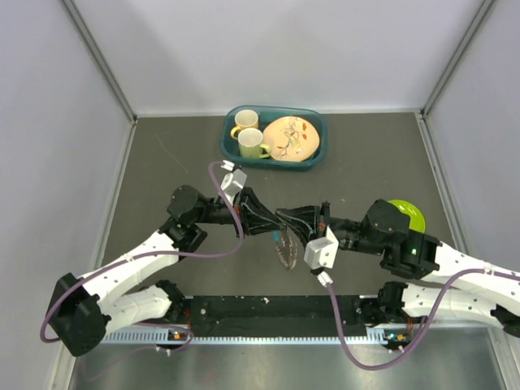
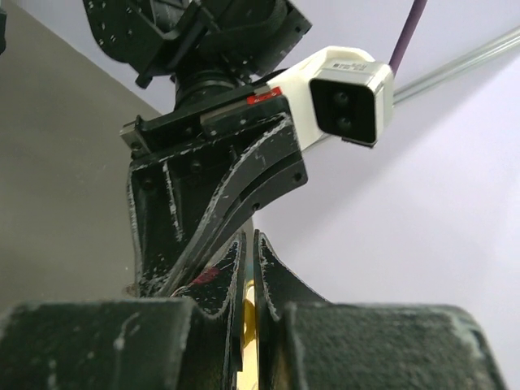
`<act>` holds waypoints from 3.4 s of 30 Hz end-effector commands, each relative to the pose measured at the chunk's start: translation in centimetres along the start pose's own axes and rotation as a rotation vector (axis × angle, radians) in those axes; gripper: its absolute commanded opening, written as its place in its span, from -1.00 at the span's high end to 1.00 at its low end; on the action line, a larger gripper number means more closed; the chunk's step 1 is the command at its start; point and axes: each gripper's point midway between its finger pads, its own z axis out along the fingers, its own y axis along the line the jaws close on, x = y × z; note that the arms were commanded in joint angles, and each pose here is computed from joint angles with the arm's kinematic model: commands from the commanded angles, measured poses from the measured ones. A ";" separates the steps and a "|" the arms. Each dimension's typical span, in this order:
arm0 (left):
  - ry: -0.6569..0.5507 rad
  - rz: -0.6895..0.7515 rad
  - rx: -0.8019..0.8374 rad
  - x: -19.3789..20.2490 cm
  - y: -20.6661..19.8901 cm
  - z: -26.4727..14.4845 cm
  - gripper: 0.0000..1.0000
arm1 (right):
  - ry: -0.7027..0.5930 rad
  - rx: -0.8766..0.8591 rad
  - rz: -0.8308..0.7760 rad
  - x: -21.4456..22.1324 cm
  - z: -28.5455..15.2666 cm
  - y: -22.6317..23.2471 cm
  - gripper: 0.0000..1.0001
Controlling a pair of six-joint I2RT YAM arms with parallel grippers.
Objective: Remove the keys from the keyring
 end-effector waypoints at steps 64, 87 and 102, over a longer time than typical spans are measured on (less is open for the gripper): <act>-0.189 0.101 0.046 -5.6 -3.4 -0.7 1.00 | -0.214 0.186 1.125 -3.0 -2.9 1.1 0.60; -0.187 0.110 0.059 -5.7 -3.8 -0.7 1.00 | -0.169 0.232 1.108 -1.5 -1.6 1.0 0.67; -0.189 0.113 0.052 -5.9 -3.8 -0.7 1.00 | -0.139 0.234 1.034 -1.0 -2.7 1.3 0.56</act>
